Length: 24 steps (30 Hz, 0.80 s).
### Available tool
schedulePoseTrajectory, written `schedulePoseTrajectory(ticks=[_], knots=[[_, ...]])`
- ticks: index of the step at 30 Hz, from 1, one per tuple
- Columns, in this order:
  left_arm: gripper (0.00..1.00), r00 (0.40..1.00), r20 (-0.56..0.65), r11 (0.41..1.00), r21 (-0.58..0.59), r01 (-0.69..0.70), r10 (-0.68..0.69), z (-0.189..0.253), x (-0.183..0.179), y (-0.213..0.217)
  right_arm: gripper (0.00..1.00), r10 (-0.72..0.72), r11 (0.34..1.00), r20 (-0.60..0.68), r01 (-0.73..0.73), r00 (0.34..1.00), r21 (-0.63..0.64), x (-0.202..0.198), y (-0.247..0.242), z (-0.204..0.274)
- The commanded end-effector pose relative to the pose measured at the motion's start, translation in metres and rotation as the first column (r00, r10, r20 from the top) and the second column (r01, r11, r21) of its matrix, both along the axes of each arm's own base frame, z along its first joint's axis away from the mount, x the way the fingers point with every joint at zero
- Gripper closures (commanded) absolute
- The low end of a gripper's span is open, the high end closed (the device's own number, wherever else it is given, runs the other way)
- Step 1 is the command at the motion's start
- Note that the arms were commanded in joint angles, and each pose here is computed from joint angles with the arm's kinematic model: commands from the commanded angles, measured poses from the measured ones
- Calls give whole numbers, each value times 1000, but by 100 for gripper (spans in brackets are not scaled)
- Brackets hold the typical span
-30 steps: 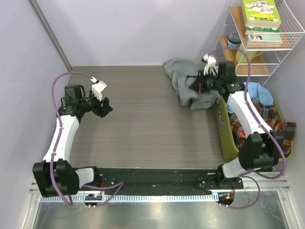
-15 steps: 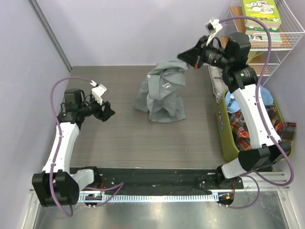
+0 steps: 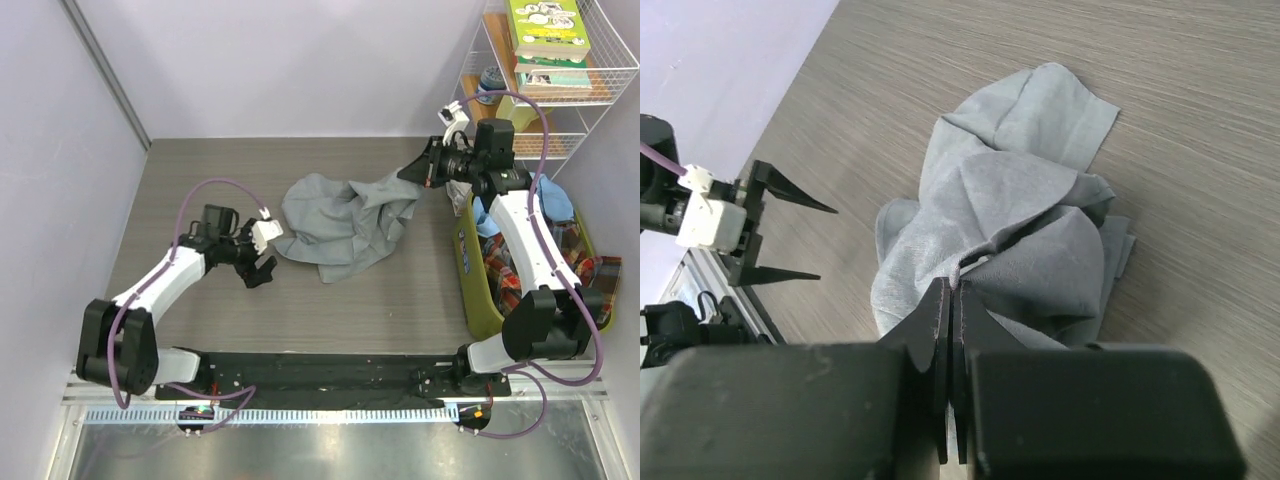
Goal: Fold and stack the long sleeve shirts
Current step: Flatten the shirt out
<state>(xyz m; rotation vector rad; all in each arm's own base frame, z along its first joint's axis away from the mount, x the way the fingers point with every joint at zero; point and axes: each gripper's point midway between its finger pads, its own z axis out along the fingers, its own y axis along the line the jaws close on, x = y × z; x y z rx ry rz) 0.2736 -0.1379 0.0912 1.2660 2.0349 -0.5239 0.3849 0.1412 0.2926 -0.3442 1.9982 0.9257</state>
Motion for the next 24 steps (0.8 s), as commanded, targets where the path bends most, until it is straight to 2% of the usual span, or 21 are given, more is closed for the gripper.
schedulePoseTrajectory(ticks=[1,9,16,19,20,22,23,24], knots=[[14,990,129,998,48,44,-50,-5,37,-14,99,-15,1000,97,16,995,-10,0,-16,21],[15,972,162,985,51,166,-172,-6,58,-46,99,-29,1000,54,29,998,-6,6,-24,9],[13,930,177,944,130,303,-323,-26,50,-67,99,-32,999,41,32,999,-2,12,-25,8],[18,912,177,923,178,340,-370,-38,51,-72,99,-30,1000,35,31,999,-2,13,-25,7],[21,911,176,921,187,342,-374,-41,52,-73,99,-33,999,38,33,999,-3,13,-26,8],[40,916,185,923,223,313,-355,-47,61,-74,99,-35,999,34,35,999,-2,12,-27,9],[52,927,193,937,212,279,-320,-43,66,-75,99,-36,999,33,36,999,-3,11,-27,9],[74,938,211,949,214,232,-276,-36,74,-72,99,-34,999,31,35,999,-9,9,-28,9]])
